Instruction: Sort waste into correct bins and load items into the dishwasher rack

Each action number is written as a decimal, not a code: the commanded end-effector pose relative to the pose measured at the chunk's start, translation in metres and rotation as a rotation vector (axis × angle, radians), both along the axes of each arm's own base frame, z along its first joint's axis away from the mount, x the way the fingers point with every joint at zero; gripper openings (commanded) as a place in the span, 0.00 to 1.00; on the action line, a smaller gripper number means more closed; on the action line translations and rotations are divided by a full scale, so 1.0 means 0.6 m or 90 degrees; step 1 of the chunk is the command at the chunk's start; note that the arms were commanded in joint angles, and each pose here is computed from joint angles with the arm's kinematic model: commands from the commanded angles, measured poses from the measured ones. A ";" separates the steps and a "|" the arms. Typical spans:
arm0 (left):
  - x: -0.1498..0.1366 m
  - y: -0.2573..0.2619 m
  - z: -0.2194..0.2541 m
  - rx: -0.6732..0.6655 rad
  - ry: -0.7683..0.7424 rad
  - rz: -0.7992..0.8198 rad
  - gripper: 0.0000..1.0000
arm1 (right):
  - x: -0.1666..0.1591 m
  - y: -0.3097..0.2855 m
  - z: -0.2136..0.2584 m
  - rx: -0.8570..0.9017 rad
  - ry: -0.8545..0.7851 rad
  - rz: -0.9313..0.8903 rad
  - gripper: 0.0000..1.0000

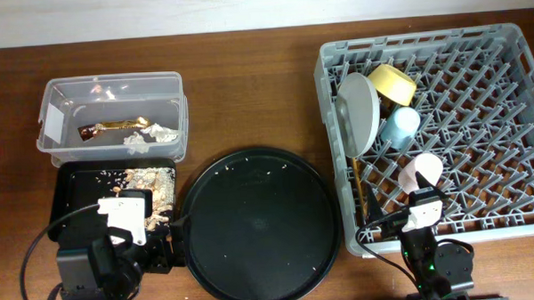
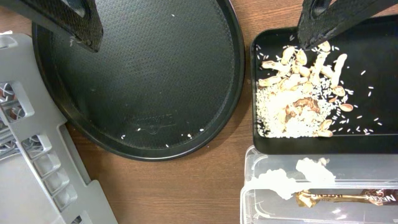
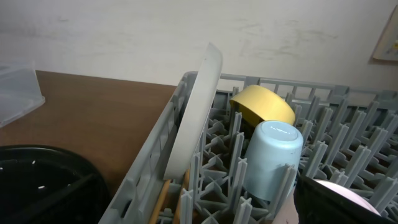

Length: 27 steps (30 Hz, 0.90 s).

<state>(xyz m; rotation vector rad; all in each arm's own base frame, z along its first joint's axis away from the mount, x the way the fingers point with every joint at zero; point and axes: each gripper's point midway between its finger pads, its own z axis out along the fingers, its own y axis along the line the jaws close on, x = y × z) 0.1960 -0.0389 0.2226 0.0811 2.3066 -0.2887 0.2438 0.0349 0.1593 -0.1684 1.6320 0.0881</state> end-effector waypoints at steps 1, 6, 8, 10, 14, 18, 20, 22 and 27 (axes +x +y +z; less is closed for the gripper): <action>-0.001 0.001 -0.002 0.010 -0.002 -0.004 0.99 | 0.000 -0.002 -0.004 0.000 0.002 -0.006 0.99; -0.001 0.001 -0.001 0.010 -0.003 -0.005 0.99 | 0.000 -0.002 -0.004 0.000 0.002 -0.006 0.99; -0.001 0.001 -0.002 0.010 -0.003 -0.004 0.99 | 0.000 -0.002 -0.004 0.000 0.002 -0.006 0.99; -0.001 0.001 -0.002 0.010 -0.002 -0.004 0.99 | 0.000 -0.002 -0.004 0.000 0.002 -0.006 0.99; -0.006 0.005 0.002 0.016 -0.012 0.002 0.99 | 0.000 -0.002 -0.004 0.000 0.002 -0.006 0.99; -0.012 0.021 -0.013 0.060 -0.078 0.027 0.99 | 0.000 -0.002 -0.004 0.000 0.002 -0.006 0.99; -0.007 0.021 -0.028 0.070 -0.119 0.026 0.99 | 0.000 -0.002 -0.004 0.000 0.002 -0.006 0.99; 0.007 0.013 -0.052 0.068 -0.176 0.017 0.99 | 0.000 -0.002 -0.004 0.000 0.002 -0.006 0.99; 0.046 0.000 -0.078 0.049 -0.310 0.011 0.99 | 0.000 -0.002 -0.004 0.000 0.002 -0.006 0.99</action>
